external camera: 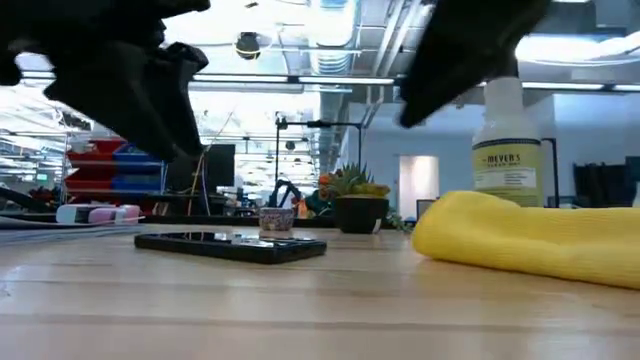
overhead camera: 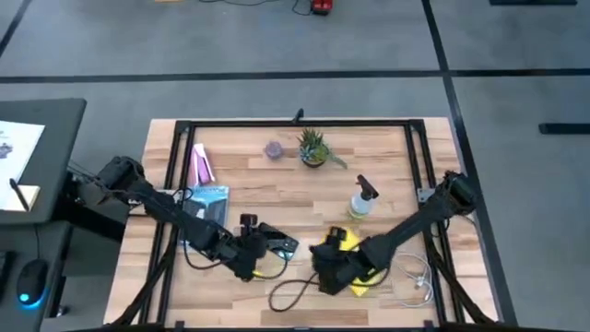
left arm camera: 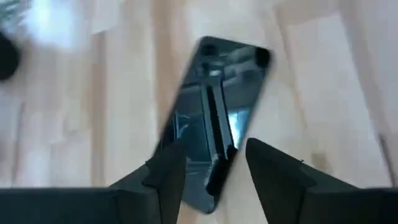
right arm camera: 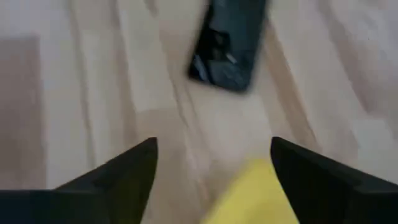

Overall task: Apply microfiber cloth
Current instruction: Wipe the cellphone with the microfiber cloth

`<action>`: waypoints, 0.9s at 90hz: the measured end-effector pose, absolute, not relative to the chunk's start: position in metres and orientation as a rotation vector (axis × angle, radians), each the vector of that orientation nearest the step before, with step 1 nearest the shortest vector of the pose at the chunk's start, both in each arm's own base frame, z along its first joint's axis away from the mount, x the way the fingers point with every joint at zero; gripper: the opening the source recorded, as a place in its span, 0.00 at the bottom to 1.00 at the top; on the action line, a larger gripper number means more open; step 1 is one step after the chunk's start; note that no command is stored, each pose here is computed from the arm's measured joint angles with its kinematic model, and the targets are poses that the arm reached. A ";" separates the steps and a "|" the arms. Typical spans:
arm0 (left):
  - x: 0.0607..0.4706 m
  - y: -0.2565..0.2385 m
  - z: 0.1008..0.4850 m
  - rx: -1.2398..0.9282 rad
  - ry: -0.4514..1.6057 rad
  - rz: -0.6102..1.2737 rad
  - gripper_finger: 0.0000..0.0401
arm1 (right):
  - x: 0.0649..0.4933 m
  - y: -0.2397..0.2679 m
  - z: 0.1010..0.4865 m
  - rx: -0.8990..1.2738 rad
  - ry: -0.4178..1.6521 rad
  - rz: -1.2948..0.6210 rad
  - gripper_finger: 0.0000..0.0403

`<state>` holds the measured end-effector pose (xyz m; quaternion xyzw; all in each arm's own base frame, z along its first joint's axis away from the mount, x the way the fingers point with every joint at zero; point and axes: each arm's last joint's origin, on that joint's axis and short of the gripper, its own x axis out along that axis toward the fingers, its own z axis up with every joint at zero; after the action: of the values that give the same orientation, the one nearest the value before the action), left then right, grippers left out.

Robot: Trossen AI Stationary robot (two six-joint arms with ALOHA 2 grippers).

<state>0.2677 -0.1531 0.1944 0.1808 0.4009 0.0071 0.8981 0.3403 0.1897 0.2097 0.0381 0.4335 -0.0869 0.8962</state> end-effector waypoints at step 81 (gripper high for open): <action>0.311 -0.080 0.152 0.438 1.058 -0.227 0.77 | 0.340 0.194 0.207 0.152 0.864 -0.189 0.84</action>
<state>0.3114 -0.0804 0.1519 0.2067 0.4993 -0.1074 0.8345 0.3398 0.1939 0.2070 0.0737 0.4178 -0.0915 0.9009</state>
